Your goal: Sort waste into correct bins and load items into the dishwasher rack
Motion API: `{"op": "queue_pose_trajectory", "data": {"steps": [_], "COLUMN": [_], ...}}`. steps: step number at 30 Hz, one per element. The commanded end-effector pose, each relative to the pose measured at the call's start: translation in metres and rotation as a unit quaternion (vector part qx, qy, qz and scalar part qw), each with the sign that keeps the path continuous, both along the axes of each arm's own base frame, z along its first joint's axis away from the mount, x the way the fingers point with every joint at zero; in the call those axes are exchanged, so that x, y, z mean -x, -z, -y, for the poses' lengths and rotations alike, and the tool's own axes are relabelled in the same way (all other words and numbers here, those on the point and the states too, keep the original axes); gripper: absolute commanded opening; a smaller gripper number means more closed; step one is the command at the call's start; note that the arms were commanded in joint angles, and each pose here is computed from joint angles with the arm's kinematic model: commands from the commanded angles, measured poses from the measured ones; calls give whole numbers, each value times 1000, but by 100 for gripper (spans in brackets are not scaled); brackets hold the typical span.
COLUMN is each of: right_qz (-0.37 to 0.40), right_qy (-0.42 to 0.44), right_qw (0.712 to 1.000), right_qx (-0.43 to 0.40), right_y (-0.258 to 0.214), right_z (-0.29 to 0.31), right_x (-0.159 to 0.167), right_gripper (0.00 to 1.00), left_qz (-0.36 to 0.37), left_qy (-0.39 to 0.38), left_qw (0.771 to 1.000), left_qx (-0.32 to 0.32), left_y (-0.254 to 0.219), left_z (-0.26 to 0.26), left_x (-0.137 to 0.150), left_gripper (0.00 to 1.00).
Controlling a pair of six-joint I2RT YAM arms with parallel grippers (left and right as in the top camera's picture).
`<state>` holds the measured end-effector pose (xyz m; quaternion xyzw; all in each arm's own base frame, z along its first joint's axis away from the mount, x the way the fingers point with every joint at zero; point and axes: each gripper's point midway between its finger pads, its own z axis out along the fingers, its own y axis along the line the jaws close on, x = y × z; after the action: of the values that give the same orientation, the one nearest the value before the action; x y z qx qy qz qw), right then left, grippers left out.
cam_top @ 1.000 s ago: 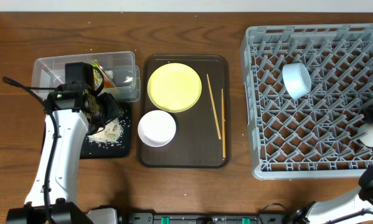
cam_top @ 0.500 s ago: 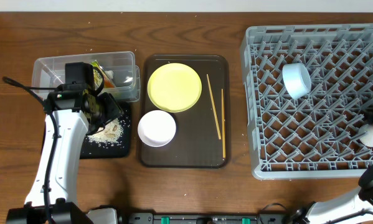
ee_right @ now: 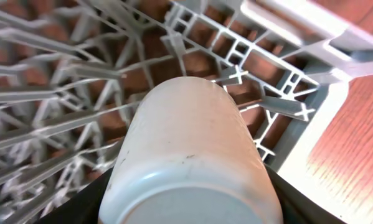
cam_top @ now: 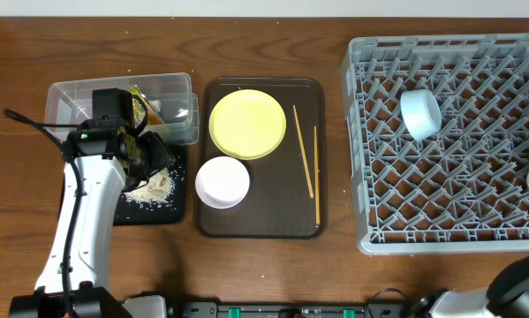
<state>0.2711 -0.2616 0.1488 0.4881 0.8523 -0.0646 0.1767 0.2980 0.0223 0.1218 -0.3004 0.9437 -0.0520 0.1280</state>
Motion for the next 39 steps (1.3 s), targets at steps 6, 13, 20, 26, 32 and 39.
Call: {"op": "queue_pose_trajectory", "data": {"steps": [6, 13, 20, 26, 32, 39], "right_qz": [31, 13, -33, -75, -106, -123], "right_qy": [-123, -218, -251, -258, -257, -257], "right_qw": [991, 975, 967, 963, 959, 956], "right_qx": [-49, -46, -24, -35, -55, -69], "right_y": [-16, -14, -4, 11, 28, 42], "right_z": [-59, -113, -133, -140, -142, -142], "right_x": [-23, -49, -53, -46, -41, -41], "right_gripper": [35, 35, 36, 36, 36, 49], "left_qz": [7, 7, 7, 7, 7, 7], "left_qy": [-10, -10, -10, -10, -10, -10], "left_qw": [1000, 1000, 1000, 1000, 1000, 1000], "left_qx": [-5, -5, -5, -5, -5, -5], "left_y": [-4, -4, -4, -4, -4, -4], "left_z": [-4, -4, -4, -4, -4, -4], "left_x": [-1, -1, -1, -1, -1, -1], "left_gripper": [64, 64, 64, 64, 64, 64]}}
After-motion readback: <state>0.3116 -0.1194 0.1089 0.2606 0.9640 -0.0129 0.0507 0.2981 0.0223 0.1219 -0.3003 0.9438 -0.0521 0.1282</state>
